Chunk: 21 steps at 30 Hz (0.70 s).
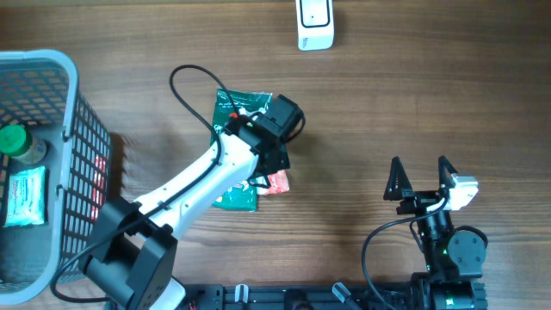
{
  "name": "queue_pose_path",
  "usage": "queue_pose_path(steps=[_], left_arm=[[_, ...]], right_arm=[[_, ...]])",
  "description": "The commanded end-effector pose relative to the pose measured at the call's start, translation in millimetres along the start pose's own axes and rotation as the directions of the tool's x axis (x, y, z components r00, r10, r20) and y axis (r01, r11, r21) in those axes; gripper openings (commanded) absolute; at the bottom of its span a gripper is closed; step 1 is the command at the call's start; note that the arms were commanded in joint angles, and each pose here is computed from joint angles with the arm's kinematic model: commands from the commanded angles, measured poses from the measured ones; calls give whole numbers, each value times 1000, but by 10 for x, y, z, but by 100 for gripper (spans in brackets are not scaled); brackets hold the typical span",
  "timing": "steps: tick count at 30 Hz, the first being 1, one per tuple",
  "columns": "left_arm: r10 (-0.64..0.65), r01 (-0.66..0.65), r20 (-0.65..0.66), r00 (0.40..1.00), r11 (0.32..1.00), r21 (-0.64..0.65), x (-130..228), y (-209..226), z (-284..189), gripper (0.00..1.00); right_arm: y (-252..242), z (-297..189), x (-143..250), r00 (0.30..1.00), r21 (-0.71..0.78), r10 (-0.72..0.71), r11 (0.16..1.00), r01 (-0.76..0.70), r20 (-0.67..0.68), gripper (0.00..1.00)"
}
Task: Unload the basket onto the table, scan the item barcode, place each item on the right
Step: 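Grasp the small red-white packet from the basket and place it on table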
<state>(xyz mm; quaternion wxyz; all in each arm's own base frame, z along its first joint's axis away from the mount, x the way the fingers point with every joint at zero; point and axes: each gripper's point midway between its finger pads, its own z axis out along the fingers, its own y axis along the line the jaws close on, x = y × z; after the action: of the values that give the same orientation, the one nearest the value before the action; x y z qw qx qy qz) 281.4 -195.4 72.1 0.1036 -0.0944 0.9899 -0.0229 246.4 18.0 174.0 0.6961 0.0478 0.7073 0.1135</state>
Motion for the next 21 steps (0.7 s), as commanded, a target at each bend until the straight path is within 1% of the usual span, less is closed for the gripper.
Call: queue_pose_path(steps=[1, 7, 10, 13, 14, 15, 17, 18, 21], left_arm=[[68, -68, -8, 998, 997, -29, 68, -30, 77, 4], [74, -78, -62, 995, 994, -74, 154, 23, 252, 4], [171, -182, -127, 977, 980, -82, 253, 44, 393, 8], [177, -204, -192, 965, 970, -133, 360, 132, 612, 9], [176, -209, -210, 962, 967, -148, 400, 170, 670, 11], [175, -213, -224, 959, 964, -159, 429, 198, 710, 18], [176, -211, -216, 961, 965, -154, 412, 183, 685, 24], [176, -208, -203, 963, 967, -149, 387, 172, 652, 26], [180, -190, -98, 979, 976, -102, 186, 73, 316, 29]], right_arm=[[16, -3, -11, 1000, -8, -19, 1000, 19, 6, 100], [16, -3, -11, 1000, -8, -19, 1000, 19, 6, 100], [16, -3, -11, 1000, -8, -19, 1000, 19, 6, 100], [16, -3, -11, 1000, -8, -19, 1000, 19, 6, 100], [16, -3, -11, 1000, -8, -19, 1000, 19, 6, 100], [16, -3, -11, 1000, -8, -18, 1000, 19, 6, 100], [16, -3, -11, 1000, -8, -19, 1000, 19, 6, 100], [16, -3, -11, 1000, -8, -19, 1000, 19, 6, 100], [16, -3, -11, 1000, -8, -19, 1000, 19, 6, 100]])
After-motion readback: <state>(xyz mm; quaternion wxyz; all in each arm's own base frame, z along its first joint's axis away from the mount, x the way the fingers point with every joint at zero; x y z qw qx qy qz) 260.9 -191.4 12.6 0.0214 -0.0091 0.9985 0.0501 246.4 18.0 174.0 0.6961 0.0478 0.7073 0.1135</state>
